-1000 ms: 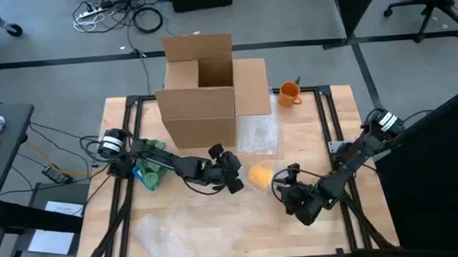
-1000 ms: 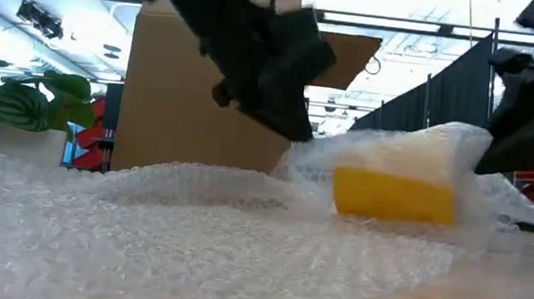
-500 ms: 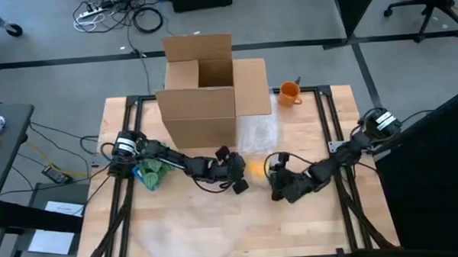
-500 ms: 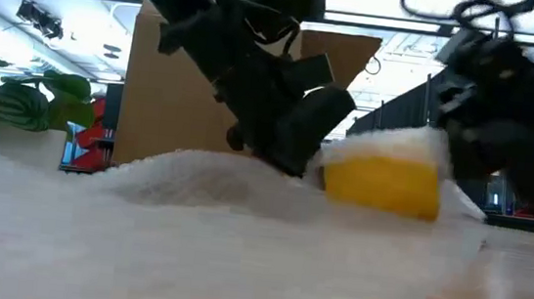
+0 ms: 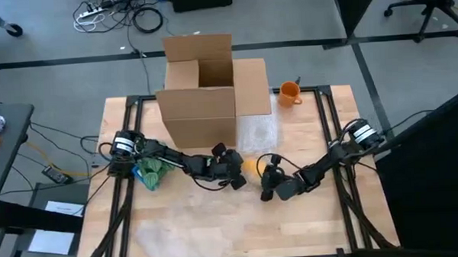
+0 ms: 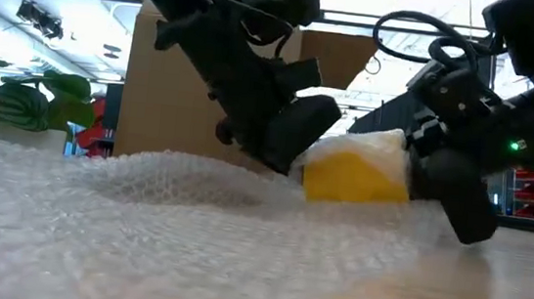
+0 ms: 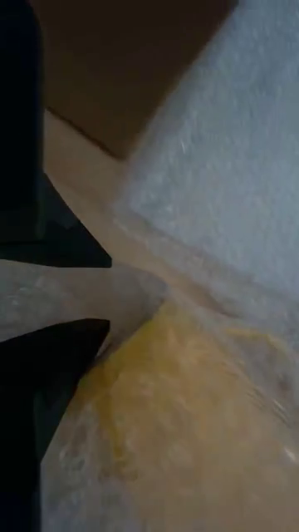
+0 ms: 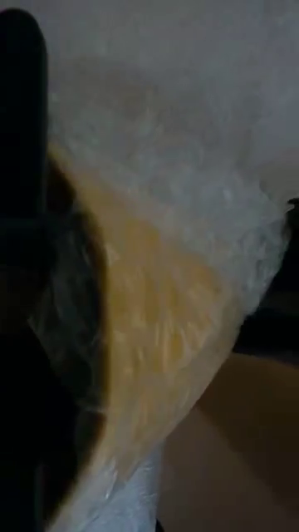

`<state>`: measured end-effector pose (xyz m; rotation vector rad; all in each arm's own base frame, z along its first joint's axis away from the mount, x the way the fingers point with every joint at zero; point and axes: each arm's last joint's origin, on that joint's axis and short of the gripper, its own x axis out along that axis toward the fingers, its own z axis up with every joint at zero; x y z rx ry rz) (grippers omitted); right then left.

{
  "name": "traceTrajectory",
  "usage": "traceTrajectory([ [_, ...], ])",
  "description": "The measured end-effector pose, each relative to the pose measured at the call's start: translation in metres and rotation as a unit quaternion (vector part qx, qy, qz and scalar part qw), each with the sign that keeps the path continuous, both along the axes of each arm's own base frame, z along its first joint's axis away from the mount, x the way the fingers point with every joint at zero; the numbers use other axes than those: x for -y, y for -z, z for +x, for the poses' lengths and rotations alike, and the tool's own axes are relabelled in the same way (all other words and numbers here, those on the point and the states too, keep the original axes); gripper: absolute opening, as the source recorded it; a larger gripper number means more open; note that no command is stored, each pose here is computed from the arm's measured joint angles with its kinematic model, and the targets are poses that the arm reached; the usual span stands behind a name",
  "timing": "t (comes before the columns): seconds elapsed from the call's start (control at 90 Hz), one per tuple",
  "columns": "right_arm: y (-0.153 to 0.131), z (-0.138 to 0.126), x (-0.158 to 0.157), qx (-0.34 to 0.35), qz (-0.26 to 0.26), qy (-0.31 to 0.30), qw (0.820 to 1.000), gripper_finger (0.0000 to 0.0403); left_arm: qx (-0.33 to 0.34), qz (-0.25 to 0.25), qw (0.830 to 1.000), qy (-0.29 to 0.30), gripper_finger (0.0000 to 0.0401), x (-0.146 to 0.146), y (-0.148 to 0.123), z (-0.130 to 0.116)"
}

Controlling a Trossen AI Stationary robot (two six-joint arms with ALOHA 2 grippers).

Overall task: Wrap mug
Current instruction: Wrap the yellow mug with the bubble wrap

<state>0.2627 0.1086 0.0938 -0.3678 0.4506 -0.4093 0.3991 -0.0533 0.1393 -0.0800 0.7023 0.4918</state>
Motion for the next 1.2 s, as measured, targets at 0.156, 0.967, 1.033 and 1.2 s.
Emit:
traceTrajectory([
  [0.156, -0.010, -0.010, -0.012, -0.004, 0.019, -0.043, 0.999, 0.0075, -0.019, 0.010, 1.000, -0.003, 0.0099, 0.000, -0.002, -0.002],
  [0.967, -0.068, -0.061, -0.041, 0.006, 0.165, -0.124, 0.978, 0.0075, -0.041, 0.028, 0.999, 0.010, 0.0099, -0.001, -0.005, -0.006],
  [1.033, -0.060, -0.054, -0.040, 0.002, 0.162, -0.117, 0.980, 0.0075, -0.040, 0.027, 0.999, 0.010, 0.0099, -0.001, -0.005, -0.006],
  [1.2, -0.030, -0.038, -0.032, -0.023, 0.153, -0.086, 0.984, 0.0075, -0.041, 0.024, 0.999, 0.014, 0.0099, 0.000, -0.004, -0.006],
])
